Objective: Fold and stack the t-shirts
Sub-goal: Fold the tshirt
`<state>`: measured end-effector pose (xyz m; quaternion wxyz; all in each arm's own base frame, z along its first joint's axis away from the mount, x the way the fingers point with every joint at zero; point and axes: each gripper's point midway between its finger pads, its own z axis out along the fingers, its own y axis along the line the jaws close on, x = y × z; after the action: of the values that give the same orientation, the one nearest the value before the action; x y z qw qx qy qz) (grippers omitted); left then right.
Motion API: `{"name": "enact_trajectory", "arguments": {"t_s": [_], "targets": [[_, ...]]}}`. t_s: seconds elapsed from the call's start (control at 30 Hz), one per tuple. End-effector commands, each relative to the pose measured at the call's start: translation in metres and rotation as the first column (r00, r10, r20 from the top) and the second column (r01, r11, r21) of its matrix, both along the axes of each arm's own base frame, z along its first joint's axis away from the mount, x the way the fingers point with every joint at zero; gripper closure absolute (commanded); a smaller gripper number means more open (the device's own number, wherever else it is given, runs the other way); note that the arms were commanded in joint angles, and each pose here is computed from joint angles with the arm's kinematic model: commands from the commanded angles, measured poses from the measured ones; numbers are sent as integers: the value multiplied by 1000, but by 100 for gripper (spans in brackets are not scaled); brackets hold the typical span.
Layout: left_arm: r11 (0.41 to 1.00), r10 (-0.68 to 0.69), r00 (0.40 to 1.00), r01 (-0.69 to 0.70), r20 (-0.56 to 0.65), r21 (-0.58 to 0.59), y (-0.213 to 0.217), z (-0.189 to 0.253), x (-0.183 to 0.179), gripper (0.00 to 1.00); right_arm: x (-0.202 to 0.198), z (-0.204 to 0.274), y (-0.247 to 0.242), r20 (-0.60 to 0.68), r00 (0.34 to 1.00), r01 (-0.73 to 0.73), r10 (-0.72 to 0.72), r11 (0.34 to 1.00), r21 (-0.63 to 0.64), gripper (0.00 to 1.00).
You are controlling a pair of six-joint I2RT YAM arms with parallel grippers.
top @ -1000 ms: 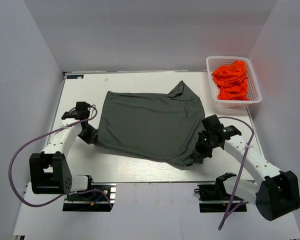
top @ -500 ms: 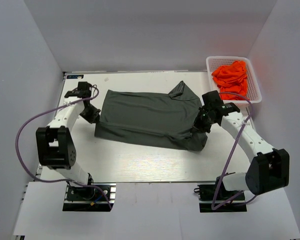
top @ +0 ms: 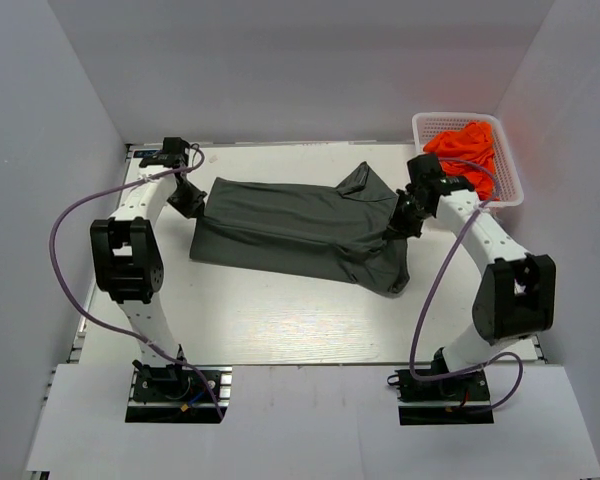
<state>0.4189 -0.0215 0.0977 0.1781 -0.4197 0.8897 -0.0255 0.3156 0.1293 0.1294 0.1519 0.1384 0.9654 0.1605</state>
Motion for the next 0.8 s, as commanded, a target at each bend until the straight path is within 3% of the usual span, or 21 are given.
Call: {"name": "enact_trajectory", "arguments": {"t_s": [0.0, 0.13, 0.2, 0.27, 0.3, 0.37, 0.4, 0.47, 0.63, 0.7, 0.73, 0.77], "targets": [[999, -31, 998, 31, 61, 9, 2, 11, 24, 100, 27, 12, 4, 70, 991, -116, 117, 993, -8, 100], [997, -78, 995, 78, 68, 0, -2, 4, 42, 99, 49, -9, -1, 18, 986, -162, 164, 985, -56, 100], [996, -89, 995, 89, 47, 4, -2, -7, 51, 88, 63, -24, -3, -2, 974, -224, 225, 971, -79, 100], [996, -89, 995, 89, 43, 4, -2, -14, 58, 80, 87, -9, -5, 55, 962, -260, 267, 959, -116, 100], [995, -98, 994, 98, 42, 7, -2, -18, 65, 64, 96, -18, -9, 45, 961, -265, 274, 952, -151, 89], [996, -94, 994, 93, 60, 20, 0, -14, 77, 57, 127, -21, -14, 98, 944, -290, 316, 933, -215, 88], [995, -94, 994, 93, 56, 20, 0, -13, 78, 34, 133, -22, -18, 104, 945, -281, 312, 931, -234, 75], [994, -105, 993, 104, 59, 25, 0, -12, 83, 0, 150, -15, -13, 138, 928, -307, 347, 920, -244, 57], [990, -135, 988, 132, 81, 40, 1, 7, 76, 0, 121, 3, -1, 175, 909, -348, 377, 921, -173, 35], [985, -168, 982, 165, 89, 42, -6, 13, 66, 0, 102, -14, -6, 160, 916, -342, 367, 925, -165, 34], [984, -177, 978, 174, 106, 44, -10, 16, 65, 0, 93, 1, -8, 197, 910, -334, 365, 927, -174, 34], [978, -206, 975, 204, 85, 30, -13, 8, 56, 0, 64, -18, -17, 152, 925, -321, 347, 931, -170, 34]]}}
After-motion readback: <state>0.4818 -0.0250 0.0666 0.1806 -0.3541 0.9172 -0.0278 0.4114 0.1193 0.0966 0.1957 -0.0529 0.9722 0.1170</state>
